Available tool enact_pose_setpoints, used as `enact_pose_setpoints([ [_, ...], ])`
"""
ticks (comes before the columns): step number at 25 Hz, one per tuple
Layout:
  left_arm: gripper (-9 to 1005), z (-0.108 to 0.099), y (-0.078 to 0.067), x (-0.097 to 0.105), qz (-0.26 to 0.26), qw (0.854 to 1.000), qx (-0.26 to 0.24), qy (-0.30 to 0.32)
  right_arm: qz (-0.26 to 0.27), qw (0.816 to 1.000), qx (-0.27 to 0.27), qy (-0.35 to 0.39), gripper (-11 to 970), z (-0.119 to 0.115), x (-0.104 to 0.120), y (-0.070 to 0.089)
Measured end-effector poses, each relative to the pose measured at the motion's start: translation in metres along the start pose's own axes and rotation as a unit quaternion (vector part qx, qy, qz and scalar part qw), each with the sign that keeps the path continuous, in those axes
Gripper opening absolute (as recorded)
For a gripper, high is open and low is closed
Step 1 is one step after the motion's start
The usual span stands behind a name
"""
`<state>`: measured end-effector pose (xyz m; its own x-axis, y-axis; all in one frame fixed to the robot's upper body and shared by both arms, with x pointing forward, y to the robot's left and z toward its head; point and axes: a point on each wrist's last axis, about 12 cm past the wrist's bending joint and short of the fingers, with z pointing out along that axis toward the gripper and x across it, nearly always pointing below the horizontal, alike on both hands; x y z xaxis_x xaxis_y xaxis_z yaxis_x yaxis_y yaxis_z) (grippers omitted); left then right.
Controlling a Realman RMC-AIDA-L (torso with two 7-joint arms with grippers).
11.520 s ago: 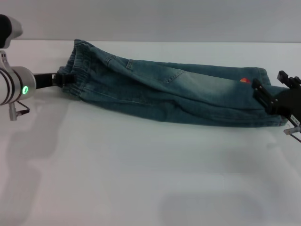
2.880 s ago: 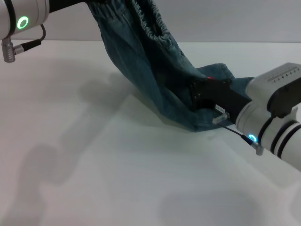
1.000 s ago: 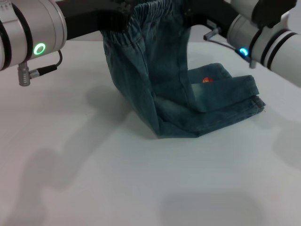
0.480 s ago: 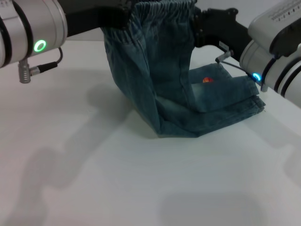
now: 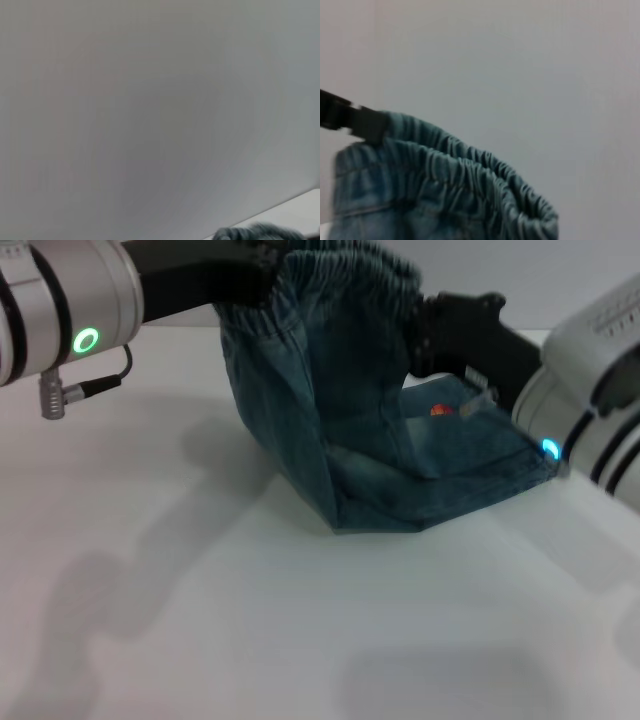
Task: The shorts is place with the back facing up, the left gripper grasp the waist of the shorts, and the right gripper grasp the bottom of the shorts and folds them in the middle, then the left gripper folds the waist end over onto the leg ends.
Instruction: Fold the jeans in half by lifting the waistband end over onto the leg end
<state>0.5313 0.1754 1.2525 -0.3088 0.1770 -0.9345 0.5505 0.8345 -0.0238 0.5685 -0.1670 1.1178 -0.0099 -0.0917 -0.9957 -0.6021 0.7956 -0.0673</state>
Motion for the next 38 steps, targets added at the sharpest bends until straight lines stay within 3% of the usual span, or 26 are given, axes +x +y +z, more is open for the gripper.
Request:
enact_pose_setpoints([
  [4,90,-0.001,-0.001,0.0,0.0,1.0,0.0,-0.001,0.021,1.0,-0.003,0.008,0,-0.009,0.009,0.009],
  [12,90,0.0,-0.001,-0.001,0.007,1.0,0.002,-0.002,0.025,1.0,-0.008,0.005,0,-0.012,0.012,0.01],
  [25,90,-0.003,0.0,-0.006,0.014,1.0,-0.002,-0.011,0.06,0.996,0.073,0.003,0,-0.041,0.021,-0.024],
  [30,90,-0.002,0.0,-0.008,0.016,1.0,-0.001,-0.015,0.083,0.995,0.048,0.001,0,-0.045,0.029,-0.008],
  [38,90,-0.001,0.0,-0.011,0.018,1.0,0.0,-0.018,0.084,0.996,-0.028,0.018,0,-0.027,0.034,0.029],
])
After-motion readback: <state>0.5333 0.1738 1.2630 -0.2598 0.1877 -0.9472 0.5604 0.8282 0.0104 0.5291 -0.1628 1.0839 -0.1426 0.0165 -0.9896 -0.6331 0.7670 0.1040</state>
